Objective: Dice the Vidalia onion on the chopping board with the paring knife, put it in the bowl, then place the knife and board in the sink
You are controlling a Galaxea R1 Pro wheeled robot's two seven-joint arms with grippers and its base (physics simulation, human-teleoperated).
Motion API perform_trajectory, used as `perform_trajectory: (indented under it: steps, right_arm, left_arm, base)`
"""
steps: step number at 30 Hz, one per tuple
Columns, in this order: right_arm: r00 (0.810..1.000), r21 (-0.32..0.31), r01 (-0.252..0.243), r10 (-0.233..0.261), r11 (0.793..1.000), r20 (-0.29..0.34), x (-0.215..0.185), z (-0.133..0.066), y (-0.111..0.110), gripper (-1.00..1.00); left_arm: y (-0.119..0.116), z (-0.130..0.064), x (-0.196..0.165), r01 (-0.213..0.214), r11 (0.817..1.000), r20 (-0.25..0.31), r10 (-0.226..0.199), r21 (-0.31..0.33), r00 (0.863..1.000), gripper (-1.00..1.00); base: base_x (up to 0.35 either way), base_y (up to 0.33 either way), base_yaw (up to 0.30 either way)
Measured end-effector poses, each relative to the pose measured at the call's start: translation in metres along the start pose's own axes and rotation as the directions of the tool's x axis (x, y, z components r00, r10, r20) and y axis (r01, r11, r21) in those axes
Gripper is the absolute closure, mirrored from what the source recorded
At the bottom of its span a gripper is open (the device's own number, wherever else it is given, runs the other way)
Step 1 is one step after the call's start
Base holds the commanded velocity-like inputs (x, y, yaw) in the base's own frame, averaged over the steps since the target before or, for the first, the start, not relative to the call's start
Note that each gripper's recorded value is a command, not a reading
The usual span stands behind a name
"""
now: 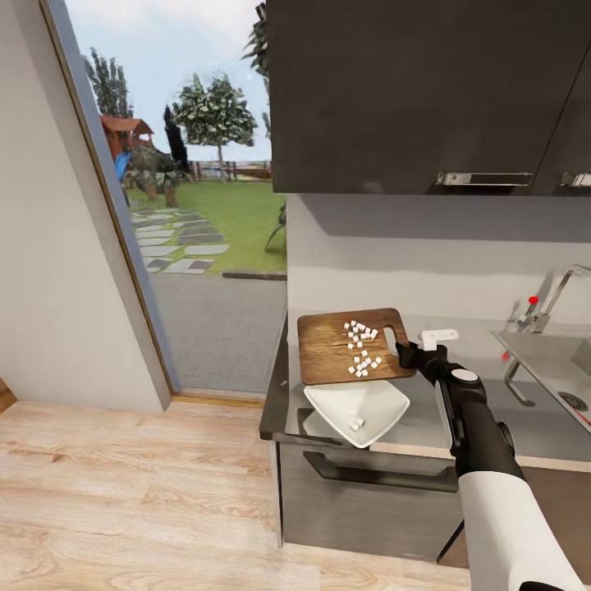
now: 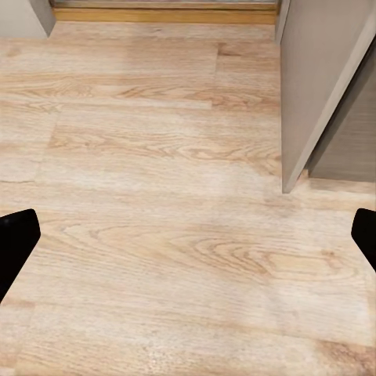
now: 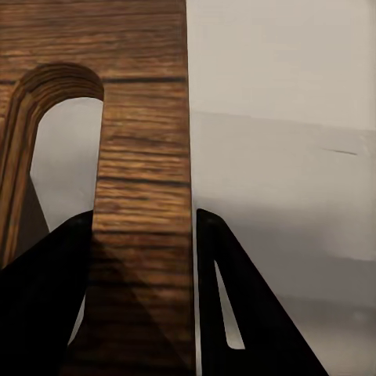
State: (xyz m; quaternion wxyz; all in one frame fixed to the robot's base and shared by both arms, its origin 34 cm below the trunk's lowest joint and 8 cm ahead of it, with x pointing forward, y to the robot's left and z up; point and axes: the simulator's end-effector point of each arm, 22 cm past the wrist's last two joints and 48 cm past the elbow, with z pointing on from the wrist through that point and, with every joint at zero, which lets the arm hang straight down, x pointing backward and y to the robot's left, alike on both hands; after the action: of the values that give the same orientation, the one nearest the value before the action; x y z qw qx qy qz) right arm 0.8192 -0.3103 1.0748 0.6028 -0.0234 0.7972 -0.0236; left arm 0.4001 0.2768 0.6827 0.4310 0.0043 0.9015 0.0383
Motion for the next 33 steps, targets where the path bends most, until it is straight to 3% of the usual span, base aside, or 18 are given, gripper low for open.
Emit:
perform_trajectory:
  steps: [5, 10, 13, 16, 33]
  right_arm:
    - [1.0, -0.003, -0.001, 0.001, 1.0, -0.005, 0.004, 0.001, 0.001, 1.0]
    - [0.999, -0.009, 0.017, -0.016, 1.0, 0.041, 0.002, 0.005, 0.002, 1.0]
    - [0.998, 0.049, -0.044, 0.042, 0.998, 0.036, 0.013, 0.002, -0.03, 1.0]
    - [0.996, 0.065, -0.076, 0.073, 0.995, 0.048, 0.015, 0.0, -0.04, 1.0]
    - [0.995, 0.062, -0.069, 0.064, 0.996, 0.08, 0.013, 0.002, -0.039, 1.0]
  left_arm:
    - [0.0, 0.0, 0.0, 0.0, 1.0, 0.0, 0.0, 0.0, 1.0, -1.0]
    - [0.0, 0.0, 0.001, -0.001, 1.0, -0.001, 0.001, -0.001, 1.0, -1.0]
    - [0.0, 0.0, 0.001, -0.001, 1.0, -0.001, 0.001, -0.001, 1.0, -1.0]
    - [0.0, 0.0, 0.001, -0.001, 1.0, -0.001, 0.001, -0.001, 1.0, -1.0]
    - [0.0, 0.0, 0.0, -0.001, 1.0, 0.0, 0.001, 0.001, 1.0, -1.0]
  base:
    - [0.0, 0.0, 0.0]
    - [0.0, 0.0, 0.0]
    - [0.0, 0.0, 0.0]
    - [0.0, 0.0, 0.0]
    - [0.0, 0.0, 0.0]
